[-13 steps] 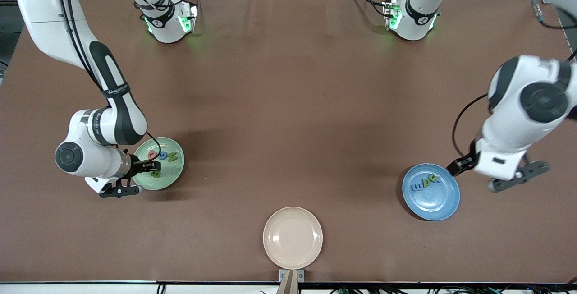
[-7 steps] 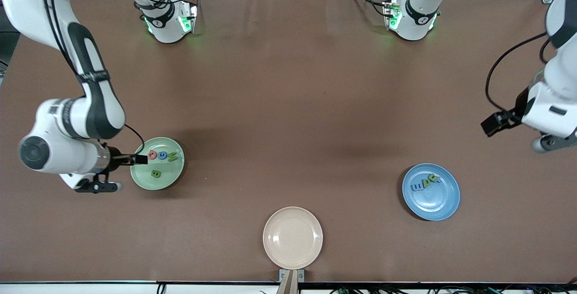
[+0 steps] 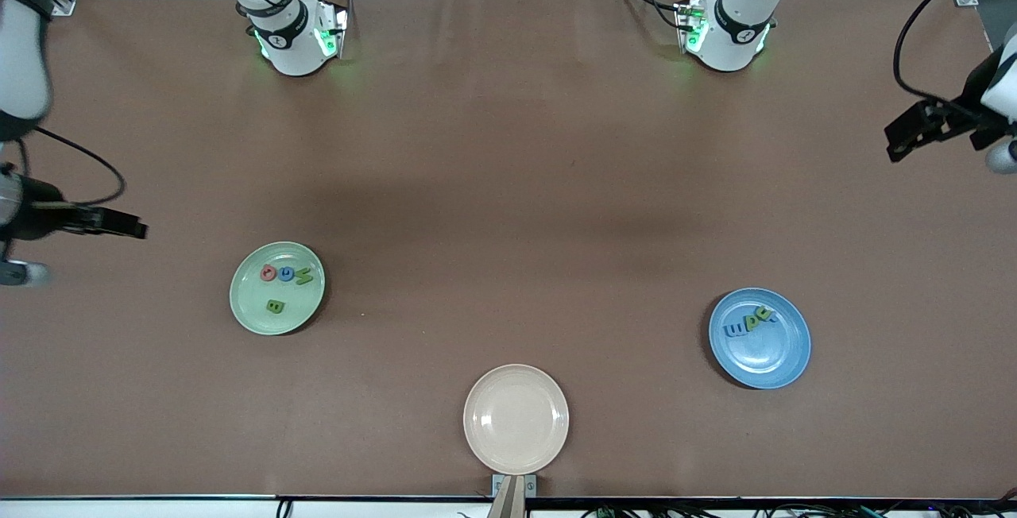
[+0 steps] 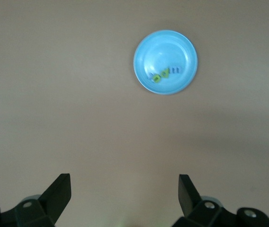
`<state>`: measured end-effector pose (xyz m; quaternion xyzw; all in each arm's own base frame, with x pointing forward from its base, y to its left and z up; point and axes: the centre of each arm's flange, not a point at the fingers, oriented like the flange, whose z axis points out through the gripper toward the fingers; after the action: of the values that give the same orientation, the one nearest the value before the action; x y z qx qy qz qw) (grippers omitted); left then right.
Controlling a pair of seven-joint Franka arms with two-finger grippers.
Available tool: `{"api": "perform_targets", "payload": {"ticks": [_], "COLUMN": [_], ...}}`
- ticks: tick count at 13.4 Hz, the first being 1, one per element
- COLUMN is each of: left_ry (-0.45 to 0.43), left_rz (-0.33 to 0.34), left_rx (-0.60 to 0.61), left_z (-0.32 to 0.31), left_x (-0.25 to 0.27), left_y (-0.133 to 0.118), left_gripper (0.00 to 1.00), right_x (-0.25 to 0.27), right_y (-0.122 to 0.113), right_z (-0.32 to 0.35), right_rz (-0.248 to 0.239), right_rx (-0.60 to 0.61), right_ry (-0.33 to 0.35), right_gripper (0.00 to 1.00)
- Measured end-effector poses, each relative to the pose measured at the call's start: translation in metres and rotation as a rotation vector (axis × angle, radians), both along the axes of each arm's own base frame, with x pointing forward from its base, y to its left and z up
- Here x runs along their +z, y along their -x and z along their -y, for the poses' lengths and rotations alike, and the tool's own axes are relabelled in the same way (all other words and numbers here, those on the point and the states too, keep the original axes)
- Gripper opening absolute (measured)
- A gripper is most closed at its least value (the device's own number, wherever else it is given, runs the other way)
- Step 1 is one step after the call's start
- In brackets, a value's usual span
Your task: Sort upper and lower case letters into plates
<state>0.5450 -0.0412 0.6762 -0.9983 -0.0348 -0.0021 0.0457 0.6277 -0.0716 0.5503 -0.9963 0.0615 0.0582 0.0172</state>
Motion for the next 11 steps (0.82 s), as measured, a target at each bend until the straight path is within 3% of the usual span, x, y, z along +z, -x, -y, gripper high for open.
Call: {"api": "perform_targets", "payload": {"ticks": [3,6,11], "left_ry": [0.041,0.077,0.076], "left_rz": [-0.016,-0.040,-0.045], "left_rx": [-0.017,-0.045,-0.073], "left_z": [-0.007,-0.002,0.005], "left_x": [0.005,-0.003,-0.005], "left_y": [0.022,0.033,0.042], "left_gripper": [1.00,1.00,1.00], "right_x": [0.009,0.010,0.055], "right_y": [-0.002,0.007,0.028], "right_z": [0.011,-0.004,-0.039], "right_rz": [0.016,-0.064,-0.040], "right_rx": [-0.018,0.010,0.062], "right_ry": [-0.007,-0.022,-0.008], "right_gripper": [1.00,1.00,1.00]}}
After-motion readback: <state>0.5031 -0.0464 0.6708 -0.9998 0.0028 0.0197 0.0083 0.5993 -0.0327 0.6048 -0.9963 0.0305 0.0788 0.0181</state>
